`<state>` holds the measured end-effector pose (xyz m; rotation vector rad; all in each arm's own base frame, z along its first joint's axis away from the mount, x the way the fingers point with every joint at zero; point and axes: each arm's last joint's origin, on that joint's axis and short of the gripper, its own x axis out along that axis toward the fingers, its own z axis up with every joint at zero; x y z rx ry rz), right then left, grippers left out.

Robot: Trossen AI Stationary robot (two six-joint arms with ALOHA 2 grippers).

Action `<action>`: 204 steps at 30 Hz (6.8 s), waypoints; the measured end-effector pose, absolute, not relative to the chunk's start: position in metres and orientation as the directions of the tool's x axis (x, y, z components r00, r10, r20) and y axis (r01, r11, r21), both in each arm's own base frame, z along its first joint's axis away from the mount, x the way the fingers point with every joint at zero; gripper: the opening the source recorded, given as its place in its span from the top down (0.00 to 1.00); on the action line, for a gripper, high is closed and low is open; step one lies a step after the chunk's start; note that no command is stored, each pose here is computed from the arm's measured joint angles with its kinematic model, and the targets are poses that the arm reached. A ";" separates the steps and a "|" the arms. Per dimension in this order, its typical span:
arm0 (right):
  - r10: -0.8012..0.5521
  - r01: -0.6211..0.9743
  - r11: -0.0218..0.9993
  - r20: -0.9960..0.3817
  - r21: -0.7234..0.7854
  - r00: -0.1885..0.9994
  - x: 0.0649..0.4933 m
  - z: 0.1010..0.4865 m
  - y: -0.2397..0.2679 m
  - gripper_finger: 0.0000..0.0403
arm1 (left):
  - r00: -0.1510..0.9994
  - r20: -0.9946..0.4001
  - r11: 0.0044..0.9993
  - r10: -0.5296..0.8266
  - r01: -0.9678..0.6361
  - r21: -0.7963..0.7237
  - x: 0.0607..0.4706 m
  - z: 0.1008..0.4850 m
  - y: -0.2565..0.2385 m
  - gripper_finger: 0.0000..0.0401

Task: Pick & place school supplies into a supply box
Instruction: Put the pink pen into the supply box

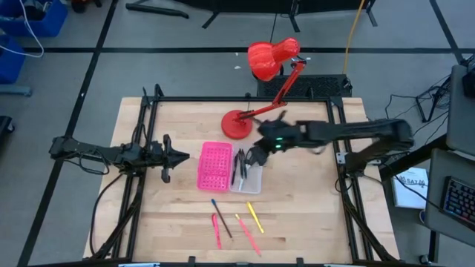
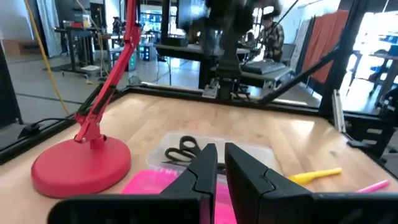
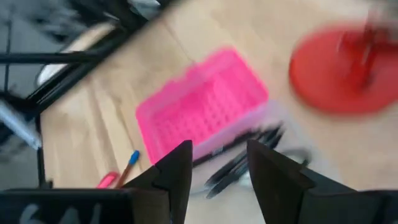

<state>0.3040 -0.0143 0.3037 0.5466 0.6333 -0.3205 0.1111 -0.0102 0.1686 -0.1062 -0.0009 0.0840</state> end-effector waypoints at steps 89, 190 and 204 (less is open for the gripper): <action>0.143 -0.114 0.985 0.247 -0.130 0.958 0.119 0.196 0.013 1.00 | 0.537 -0.840 0.659 -0.073 0.658 0.363 0.340 0.238 -0.224 0.91; 0.140 -0.114 0.983 0.186 -0.143 0.973 0.121 0.190 0.013 1.00 | 0.061 -0.993 0.136 -0.098 0.990 0.048 0.319 0.158 -0.230 0.94; 0.140 -0.116 0.978 0.134 -0.170 0.981 0.123 0.185 0.013 1.00 | 0.304 -0.953 -0.008 0.003 0.953 0.304 0.341 0.246 -0.175 0.95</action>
